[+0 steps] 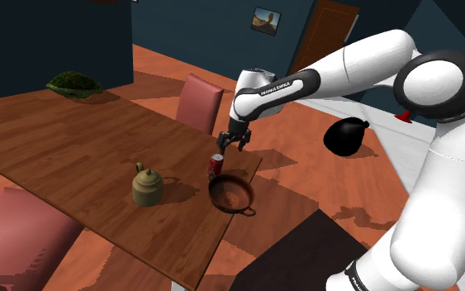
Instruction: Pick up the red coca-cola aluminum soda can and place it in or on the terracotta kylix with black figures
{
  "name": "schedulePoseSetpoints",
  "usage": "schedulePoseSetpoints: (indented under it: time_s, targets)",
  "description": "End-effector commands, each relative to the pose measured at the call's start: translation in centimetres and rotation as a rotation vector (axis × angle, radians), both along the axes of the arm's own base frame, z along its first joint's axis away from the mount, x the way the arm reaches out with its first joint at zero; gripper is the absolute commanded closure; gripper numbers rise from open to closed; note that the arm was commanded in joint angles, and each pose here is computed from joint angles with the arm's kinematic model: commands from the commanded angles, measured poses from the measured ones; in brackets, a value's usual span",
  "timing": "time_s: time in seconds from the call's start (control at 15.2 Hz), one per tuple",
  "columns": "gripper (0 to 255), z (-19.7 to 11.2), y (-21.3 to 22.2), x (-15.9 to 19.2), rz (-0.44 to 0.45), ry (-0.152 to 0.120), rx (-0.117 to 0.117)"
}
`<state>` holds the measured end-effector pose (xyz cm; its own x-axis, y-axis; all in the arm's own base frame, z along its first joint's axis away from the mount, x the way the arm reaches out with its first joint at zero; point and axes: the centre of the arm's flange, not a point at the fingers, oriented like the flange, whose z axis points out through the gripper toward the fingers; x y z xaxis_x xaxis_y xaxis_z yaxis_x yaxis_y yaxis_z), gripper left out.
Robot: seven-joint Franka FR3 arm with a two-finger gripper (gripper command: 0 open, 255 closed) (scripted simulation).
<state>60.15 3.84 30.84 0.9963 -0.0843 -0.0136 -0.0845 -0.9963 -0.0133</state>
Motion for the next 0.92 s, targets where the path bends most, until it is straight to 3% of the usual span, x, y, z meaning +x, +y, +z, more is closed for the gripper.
schedulePoseSetpoints:
  time_s: [0.0, 0.33, 0.86]
  targets:
    - [0, -2.0, 0.2, 2.0, -0.006, -0.004, -0.005]
    - [0, -6.3, 0.1, 6.9, -0.021, -0.011, -0.016]
    - [0, -10.6, 0.1, 7.3, -0.022, -0.012, -0.017]
